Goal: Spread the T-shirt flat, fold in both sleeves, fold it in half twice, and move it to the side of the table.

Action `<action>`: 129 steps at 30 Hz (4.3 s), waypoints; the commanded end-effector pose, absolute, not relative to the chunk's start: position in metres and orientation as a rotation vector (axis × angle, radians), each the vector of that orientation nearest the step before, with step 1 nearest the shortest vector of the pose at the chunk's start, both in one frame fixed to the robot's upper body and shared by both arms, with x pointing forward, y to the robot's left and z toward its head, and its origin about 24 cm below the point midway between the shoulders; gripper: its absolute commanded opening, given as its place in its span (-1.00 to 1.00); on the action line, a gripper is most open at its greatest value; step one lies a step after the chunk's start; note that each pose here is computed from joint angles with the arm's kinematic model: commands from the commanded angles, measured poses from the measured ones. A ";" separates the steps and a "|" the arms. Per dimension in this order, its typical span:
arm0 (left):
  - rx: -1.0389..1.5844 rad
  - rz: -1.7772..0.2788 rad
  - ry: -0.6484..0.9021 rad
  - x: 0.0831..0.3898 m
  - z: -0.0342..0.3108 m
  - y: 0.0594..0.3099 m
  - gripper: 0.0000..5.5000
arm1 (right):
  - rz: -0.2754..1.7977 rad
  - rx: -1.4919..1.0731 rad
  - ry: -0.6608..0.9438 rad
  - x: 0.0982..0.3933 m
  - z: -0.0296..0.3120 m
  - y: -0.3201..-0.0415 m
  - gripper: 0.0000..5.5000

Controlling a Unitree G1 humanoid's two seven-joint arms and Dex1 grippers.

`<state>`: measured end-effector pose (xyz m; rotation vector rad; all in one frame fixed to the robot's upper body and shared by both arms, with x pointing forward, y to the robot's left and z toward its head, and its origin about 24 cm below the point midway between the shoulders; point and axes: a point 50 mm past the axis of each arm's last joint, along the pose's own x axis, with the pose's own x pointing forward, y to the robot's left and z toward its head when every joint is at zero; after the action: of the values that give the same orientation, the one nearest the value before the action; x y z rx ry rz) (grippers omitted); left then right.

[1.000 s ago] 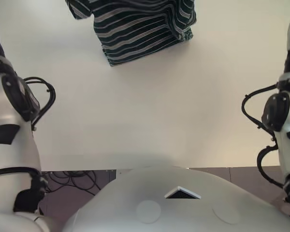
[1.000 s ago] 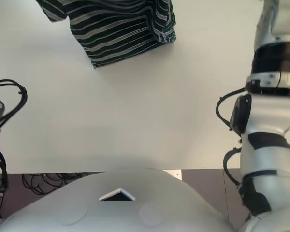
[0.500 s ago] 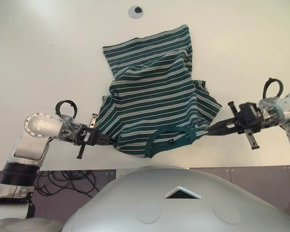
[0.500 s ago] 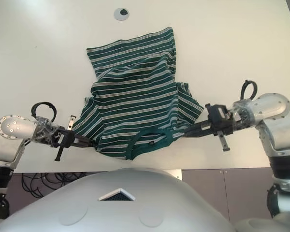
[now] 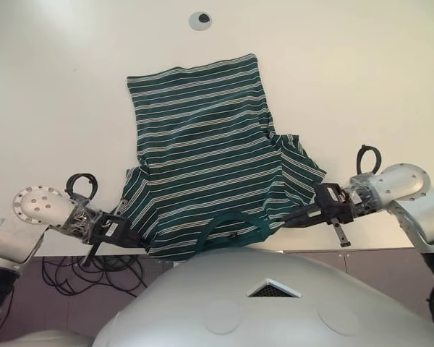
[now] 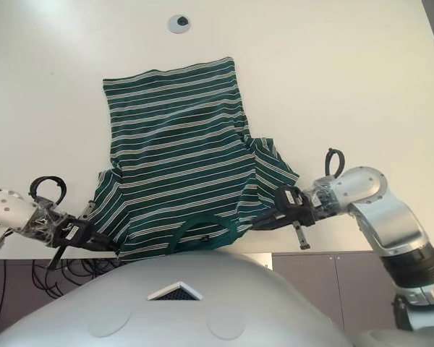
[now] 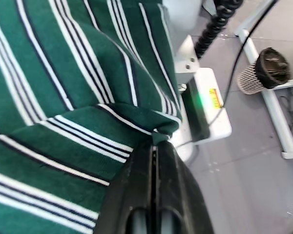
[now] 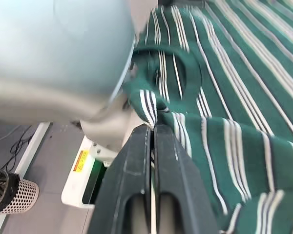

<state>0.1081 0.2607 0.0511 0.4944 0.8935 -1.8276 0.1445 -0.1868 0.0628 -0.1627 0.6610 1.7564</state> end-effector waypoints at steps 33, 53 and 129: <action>0.500 -1.137 0.297 0.238 0.077 0.268 -0.59 | 1.210 -0.362 0.127 0.280 0.067 -0.153 0.01; 1.203 -0.824 0.230 0.329 0.038 0.239 -0.59 | 0.863 -0.644 0.404 0.329 -0.005 -0.152 0.01; -0.191 -0.710 0.443 0.131 0.015 0.331 -0.99 | 0.788 -0.481 0.106 0.315 0.054 -0.191 0.02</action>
<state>0.1313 0.3326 0.0120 -0.1498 0.4675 -0.6770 0.3120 -0.1857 0.0485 -0.4711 0.1148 0.8046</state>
